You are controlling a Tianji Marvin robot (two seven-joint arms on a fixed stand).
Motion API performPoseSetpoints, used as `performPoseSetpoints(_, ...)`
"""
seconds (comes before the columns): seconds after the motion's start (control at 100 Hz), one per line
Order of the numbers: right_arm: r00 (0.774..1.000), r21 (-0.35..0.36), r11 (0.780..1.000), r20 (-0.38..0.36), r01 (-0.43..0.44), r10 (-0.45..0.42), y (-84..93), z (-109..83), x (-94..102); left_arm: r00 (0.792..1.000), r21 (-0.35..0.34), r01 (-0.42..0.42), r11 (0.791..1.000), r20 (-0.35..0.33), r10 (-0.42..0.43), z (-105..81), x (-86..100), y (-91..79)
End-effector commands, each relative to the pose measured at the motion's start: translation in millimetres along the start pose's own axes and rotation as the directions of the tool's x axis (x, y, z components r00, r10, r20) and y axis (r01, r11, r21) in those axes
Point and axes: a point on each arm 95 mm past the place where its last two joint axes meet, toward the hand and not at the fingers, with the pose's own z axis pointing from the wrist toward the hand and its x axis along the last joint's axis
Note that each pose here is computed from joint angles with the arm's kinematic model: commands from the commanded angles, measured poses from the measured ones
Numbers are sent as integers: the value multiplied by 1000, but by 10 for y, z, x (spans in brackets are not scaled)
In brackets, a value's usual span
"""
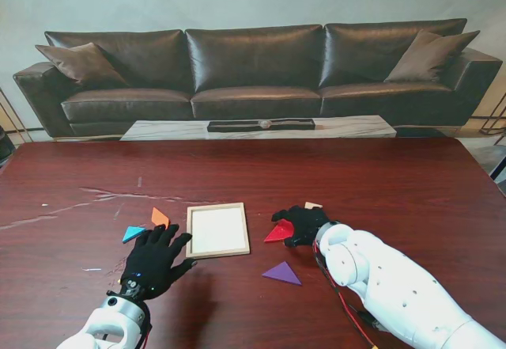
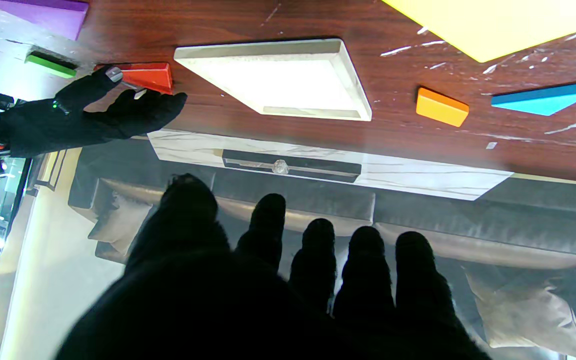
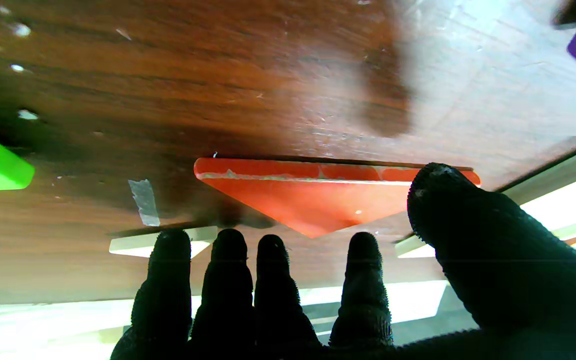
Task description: Assemble the tangram pieces into a square
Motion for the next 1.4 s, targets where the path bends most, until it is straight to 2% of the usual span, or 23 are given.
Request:
performPoseSetpoints(0.0,1000,1,1000,0,-1,1,-17,24,30,1000,-13,17,1000,-6,-17,20,-2,26)
performPoseSetpoints(0.33,1000,29,1000,4,-3,3,-70,107,31,999,-32,44,999,-5,-44,49,-23,53)
performPoseSetpoints(0.85,1000,79,997,-5,-1,1,-303,159,44,1000,-9,26,1000,-1,-26,30,-31,36)
performPoseSetpoints(1.15,999,105,994,-21,31,-29,-451,181,66,1000,3,20,1000,1,-20,20,-33,27)
performPoseSetpoints(1.39,998,117,991,-32,58,-55,-501,198,82,1000,14,9,1000,8,-9,7,-39,16)
